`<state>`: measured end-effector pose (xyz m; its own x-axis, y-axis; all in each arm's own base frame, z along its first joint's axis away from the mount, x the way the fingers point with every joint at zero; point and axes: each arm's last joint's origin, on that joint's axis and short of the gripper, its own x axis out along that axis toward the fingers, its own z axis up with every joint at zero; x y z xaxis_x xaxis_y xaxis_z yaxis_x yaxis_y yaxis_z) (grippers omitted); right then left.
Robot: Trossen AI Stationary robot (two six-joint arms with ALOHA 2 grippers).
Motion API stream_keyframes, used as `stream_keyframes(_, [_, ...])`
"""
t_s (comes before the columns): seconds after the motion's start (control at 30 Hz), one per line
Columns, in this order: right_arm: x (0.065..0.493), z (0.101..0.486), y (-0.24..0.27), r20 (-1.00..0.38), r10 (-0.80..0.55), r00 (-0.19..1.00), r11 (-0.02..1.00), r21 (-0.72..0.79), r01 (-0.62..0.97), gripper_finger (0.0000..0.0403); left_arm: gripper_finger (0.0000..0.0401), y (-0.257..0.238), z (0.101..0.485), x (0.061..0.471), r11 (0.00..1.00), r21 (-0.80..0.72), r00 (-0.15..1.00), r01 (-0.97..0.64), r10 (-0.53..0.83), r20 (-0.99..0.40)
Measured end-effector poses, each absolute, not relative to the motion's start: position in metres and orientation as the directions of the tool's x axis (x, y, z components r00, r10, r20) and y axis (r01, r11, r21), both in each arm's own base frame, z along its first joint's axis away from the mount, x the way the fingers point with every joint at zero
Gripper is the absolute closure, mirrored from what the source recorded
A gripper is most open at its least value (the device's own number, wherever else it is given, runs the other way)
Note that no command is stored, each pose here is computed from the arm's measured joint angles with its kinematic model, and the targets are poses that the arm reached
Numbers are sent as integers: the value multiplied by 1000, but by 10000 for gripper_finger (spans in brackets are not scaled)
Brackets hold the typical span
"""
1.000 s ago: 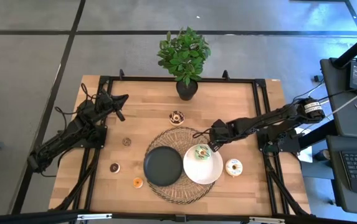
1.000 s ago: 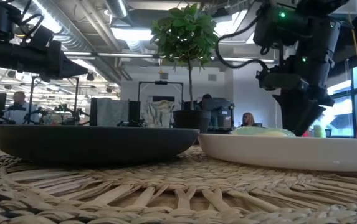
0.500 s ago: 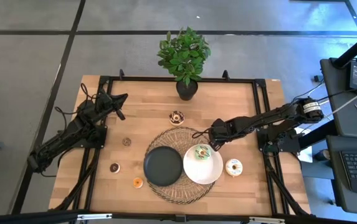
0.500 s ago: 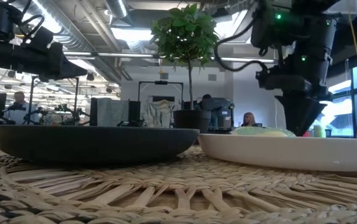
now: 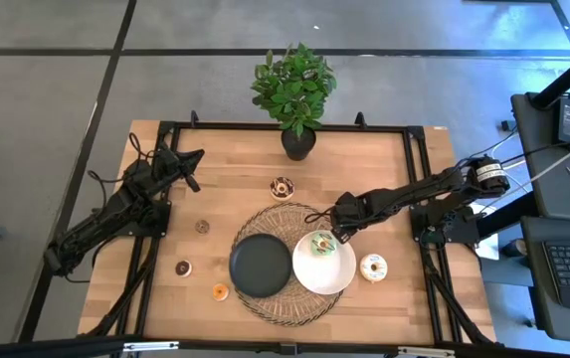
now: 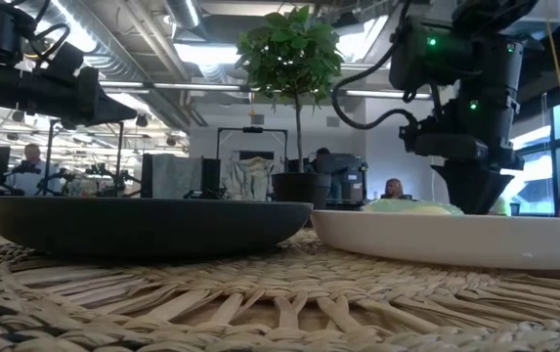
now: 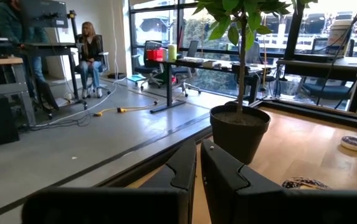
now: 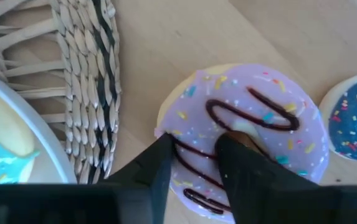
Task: Pick & Place donuts
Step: Put the large purple donut on the white plate
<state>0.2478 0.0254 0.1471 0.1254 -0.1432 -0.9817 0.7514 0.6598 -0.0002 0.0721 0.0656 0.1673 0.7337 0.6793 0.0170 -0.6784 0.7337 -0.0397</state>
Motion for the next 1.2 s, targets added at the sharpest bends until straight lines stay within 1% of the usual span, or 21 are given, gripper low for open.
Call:
stream_keyframes(0.2, [247,149,25,-982,-140,129,693,-4,721,347,381,66,167,72,734,-40,734,-678,679,17])
stream_keyframes(0.3, [245,155,25,-981,-136,142,700,6,714,369,381,66,167,72,734,-40,734,-678,679,17])
stream_keyframes(0.37, [244,160,25,-979,-135,149,702,12,712,376,381,66,167,72,735,-43,735,-677,678,17])
stream_keyframes(0.47, [249,174,26,-975,-133,176,720,27,693,379,381,66,168,72,735,-84,736,-673,677,19])
stream_keyframes(0.57, [257,188,30,-970,-128,208,761,38,648,375,381,66,168,72,732,-131,736,-669,676,20])
stream_keyframes(0.7, [267,209,44,-957,-108,268,807,72,586,374,381,65,168,72,732,-130,736,-669,676,20])
stream_keyframes(0.93, [273,239,82,-928,-46,369,857,154,492,376,381,65,168,72,733,-128,737,-668,676,24])
stream_keyframes(1.1, [269,247,117,-896,30,443,867,244,434,374,381,65,168,72,733,-128,737,-668,676,25])
stream_keyframes(1.2, [266,243,136,-884,40,466,863,266,430,374,381,65,168,72,733,-128,737,-668,676,24])
